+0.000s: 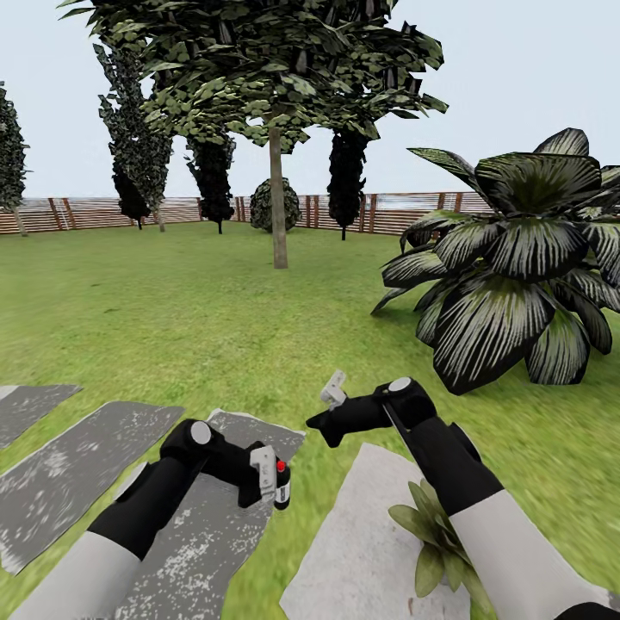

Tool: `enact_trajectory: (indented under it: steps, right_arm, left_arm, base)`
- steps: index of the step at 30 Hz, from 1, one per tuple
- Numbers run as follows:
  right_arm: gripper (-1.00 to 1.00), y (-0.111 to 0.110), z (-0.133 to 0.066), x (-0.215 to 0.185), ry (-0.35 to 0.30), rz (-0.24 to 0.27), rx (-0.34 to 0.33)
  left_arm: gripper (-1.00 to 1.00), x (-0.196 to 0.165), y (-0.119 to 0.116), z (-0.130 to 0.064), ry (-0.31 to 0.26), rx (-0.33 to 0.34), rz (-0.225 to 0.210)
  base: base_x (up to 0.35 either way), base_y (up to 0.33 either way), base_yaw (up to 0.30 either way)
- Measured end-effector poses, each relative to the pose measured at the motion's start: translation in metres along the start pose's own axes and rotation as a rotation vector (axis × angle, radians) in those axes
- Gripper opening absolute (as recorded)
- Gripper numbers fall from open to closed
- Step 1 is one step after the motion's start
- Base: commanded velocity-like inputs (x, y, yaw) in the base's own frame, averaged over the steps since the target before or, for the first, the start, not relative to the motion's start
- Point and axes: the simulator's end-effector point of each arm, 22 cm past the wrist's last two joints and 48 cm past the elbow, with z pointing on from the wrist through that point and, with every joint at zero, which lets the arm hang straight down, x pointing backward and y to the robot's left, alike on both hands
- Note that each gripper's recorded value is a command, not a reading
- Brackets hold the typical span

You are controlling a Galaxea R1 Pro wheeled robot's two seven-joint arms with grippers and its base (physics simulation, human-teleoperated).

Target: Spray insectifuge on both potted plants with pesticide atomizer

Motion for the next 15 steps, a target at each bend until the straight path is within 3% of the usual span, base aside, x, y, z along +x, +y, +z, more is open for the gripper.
enact_trajectory:
  steps: [8, 15]
  right_arm:
    - [-1.00, 0.001, 0.001, 0.000, 0.002, -0.003, -0.002]
    - [-1.00, 0.003, 0.002, -0.002, -0.002, -0.005, -0.006]
  left_arm:
    - [-1.00, -0.012, 0.015, -0.009, -0.005, -0.026, 0.016]
    - [-1.00, -0.035, 0.017, -0.006, -0.036, -0.026, 0.028]
  base:
    - [0.000, 0.000, 0.000]
    - [0.000, 0.000, 0.000]
